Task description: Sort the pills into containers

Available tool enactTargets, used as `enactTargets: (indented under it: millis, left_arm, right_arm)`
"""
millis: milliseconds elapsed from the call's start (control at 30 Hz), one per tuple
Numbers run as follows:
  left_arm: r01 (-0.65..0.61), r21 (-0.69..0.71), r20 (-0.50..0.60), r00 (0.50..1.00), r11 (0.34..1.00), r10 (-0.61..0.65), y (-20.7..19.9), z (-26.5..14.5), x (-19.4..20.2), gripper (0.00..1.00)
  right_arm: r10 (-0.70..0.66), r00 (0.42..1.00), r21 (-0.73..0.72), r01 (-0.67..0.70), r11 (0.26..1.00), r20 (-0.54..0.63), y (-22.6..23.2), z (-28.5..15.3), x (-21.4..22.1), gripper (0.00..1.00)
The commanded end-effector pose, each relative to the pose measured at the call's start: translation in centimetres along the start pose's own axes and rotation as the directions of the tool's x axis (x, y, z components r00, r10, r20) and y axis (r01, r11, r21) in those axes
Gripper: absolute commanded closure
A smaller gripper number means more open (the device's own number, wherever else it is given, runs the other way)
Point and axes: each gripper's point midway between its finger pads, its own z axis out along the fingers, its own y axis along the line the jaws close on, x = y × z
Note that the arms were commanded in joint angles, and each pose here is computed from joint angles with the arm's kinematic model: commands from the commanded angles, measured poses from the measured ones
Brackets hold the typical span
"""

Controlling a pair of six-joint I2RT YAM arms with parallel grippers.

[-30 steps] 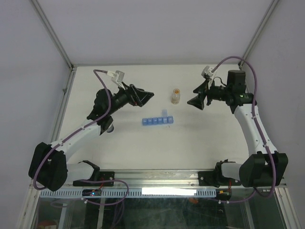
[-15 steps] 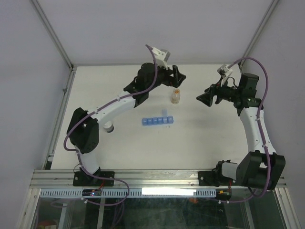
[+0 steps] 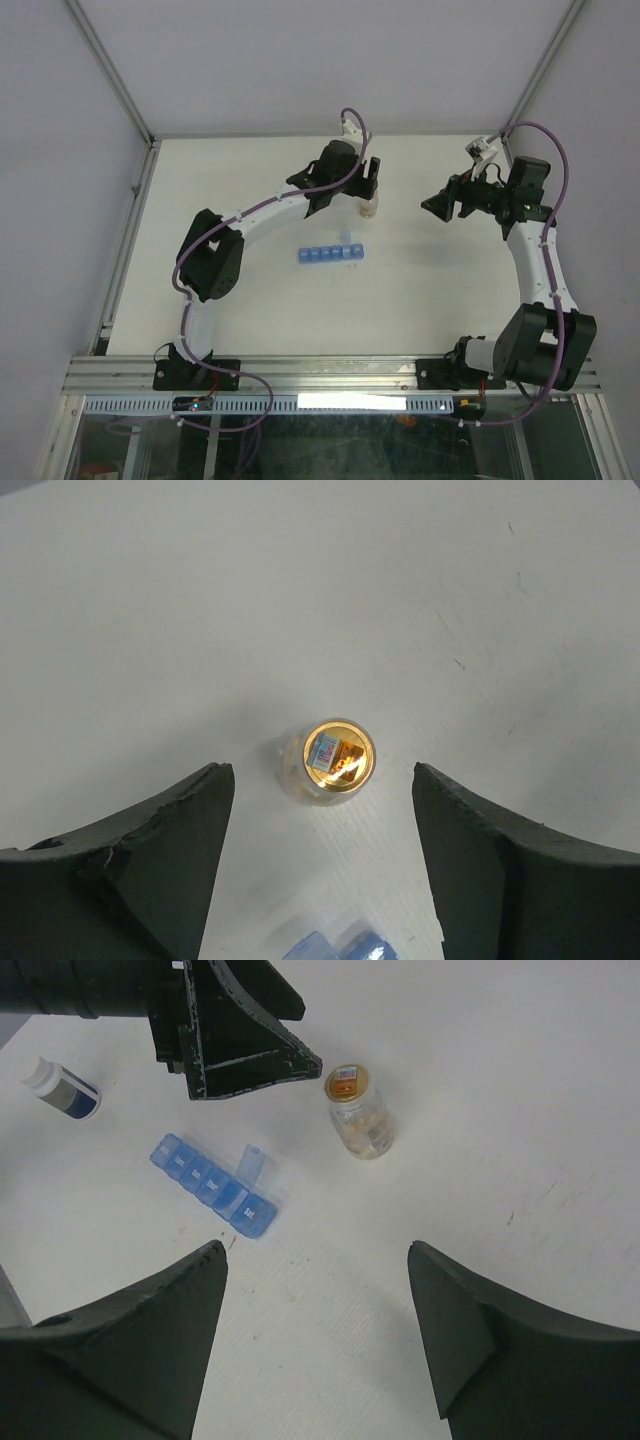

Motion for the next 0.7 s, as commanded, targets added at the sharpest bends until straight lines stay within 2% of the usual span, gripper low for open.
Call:
enactTargets:
  millis: [0,200,400,667]
  left_arm:
    - [0.0,0.042,0.015,1.0,0.999,-0.001,-1.6,1.3,0.9,0.27]
    - [-0.038,-0.005,0.015,0.999,0.999,0.038,-1.9,2.3,1.6,0.27]
    - [-0.036,-0.052,0.002,0.999,0.998,0.036,-1.2,4.2,2.8,0.33]
    - [-0.039,-0.105,0.041,0.998,0.994,0.044,-1.0,5.4,1.7,0.38]
  right_arm:
    - [0.005,1.0,0.002,-0.005,1.0,0.008,-0.8,0.4,-0.1,0.24]
    - [0.016,1.0,-0.025,-0.015,1.0,0.007,-0.5,0.6,0.3,0.24]
    - [0.027,1.0,-0.053,-0.026,0.998,0.012,0.0,0.9,0.4,0.25]
    - [0.022,1.0,-0.068,-0.021,0.997,0.01,0.4,1.1,0.5,0.25]
